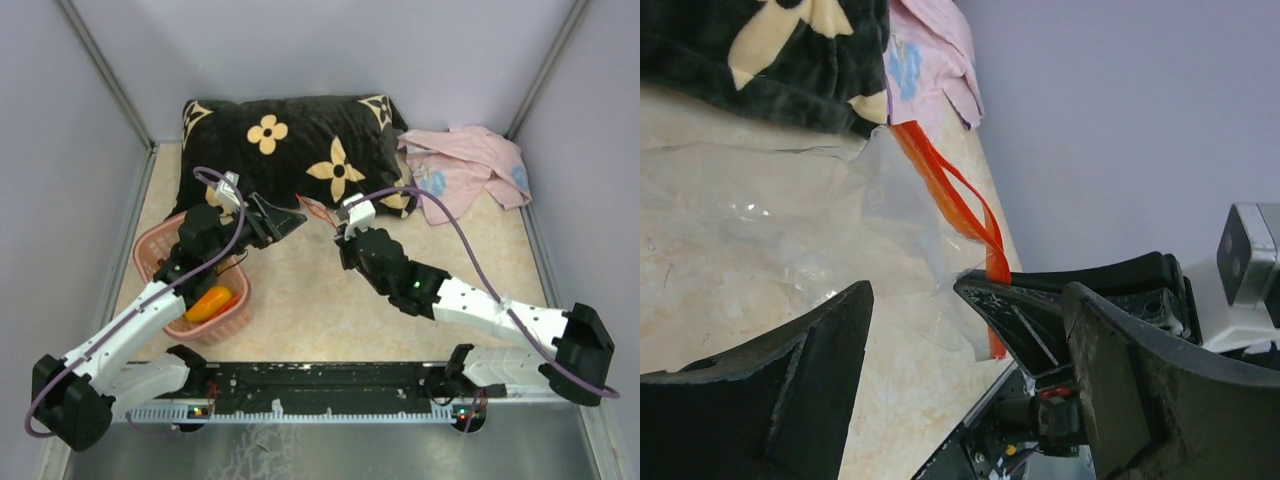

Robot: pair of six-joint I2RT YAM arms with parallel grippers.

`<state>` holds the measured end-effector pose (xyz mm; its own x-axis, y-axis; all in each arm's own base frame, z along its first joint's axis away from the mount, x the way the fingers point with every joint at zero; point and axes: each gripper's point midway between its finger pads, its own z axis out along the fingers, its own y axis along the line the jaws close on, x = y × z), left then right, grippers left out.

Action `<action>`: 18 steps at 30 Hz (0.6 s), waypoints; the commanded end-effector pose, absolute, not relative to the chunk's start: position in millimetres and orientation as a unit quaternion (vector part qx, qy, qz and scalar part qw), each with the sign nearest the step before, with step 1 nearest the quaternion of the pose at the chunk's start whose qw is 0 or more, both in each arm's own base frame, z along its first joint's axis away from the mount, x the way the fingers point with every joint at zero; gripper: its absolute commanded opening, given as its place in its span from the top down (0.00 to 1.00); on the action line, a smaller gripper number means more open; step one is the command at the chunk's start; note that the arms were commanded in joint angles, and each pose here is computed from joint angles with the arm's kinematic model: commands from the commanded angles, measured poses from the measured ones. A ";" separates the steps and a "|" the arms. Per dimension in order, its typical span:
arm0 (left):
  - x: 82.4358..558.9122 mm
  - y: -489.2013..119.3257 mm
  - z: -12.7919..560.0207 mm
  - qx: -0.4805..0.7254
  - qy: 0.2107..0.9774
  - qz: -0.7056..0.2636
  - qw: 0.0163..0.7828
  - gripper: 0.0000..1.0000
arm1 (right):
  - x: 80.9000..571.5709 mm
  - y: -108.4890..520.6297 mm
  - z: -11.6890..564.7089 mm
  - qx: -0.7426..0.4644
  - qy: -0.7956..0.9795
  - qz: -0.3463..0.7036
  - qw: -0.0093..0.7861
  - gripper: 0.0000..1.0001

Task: Place the food in the zip-top bag and seal the zipper
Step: Open the zipper of the food storage bag.

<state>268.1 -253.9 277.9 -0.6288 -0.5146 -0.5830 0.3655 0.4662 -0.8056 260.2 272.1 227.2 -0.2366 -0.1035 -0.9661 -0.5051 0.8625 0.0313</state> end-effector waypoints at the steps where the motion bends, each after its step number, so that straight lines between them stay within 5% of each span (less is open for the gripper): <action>1: 276.0 -248.7 285.5 -0.082 0.739 -0.507 0.437 0.18 | 272.3 277.7 270.9 -0.163 0.735 0.145 0.642 1.00; 18: 296.8 -258.0 281.0 -0.097 0.737 -0.506 0.438 0.22 | 263.9 296.9 268.8 -0.176 0.727 0.149 0.647 1.00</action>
<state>290.5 -249.7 255.1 -0.6191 -0.5683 -0.5420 0.2472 0.5140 -0.8214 258.4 288.8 229.6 -0.1662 -0.1628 -0.9725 -0.4765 0.8768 -0.0653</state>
